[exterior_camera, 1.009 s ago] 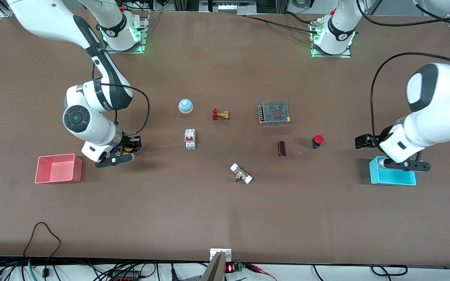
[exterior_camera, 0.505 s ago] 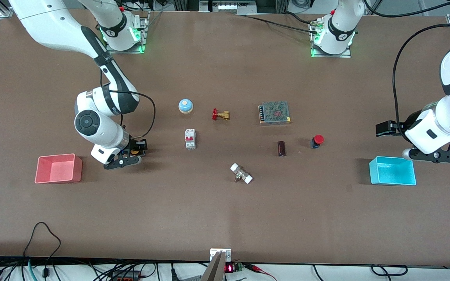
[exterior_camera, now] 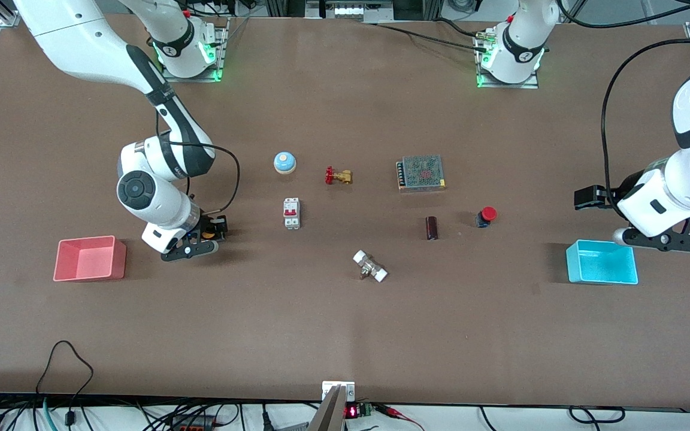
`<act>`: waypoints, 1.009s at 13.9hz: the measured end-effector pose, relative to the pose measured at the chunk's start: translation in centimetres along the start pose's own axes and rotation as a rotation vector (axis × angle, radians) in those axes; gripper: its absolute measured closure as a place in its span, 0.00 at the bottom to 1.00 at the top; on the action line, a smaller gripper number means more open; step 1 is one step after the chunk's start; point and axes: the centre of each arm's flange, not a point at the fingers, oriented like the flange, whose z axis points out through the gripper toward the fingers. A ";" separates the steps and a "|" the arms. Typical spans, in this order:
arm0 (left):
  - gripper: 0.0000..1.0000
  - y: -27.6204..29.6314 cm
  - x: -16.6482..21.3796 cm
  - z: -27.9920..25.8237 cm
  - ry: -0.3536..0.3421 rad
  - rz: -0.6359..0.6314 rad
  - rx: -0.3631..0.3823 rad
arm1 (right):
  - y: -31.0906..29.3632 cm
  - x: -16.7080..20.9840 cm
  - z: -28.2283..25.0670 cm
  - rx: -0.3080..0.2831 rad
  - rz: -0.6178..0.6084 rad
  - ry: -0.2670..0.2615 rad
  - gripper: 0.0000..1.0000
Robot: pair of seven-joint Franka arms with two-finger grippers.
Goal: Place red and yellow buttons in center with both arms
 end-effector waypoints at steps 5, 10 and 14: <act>0.00 -0.9 -0.3 -2.5 0.104 0.015 0.020 | 0.4 1.6 -4.2 -0.010 0.007 0.048 0.06; 0.00 0.4 -5.5 -5.3 0.262 0.022 0.086 | 3.0 0.9 -20.9 -0.014 0.075 0.021 0.00; 0.00 0.3 -6.2 -3.9 0.225 0.019 0.083 | 7.6 -2.7 -31.4 -0.058 0.155 0.086 0.00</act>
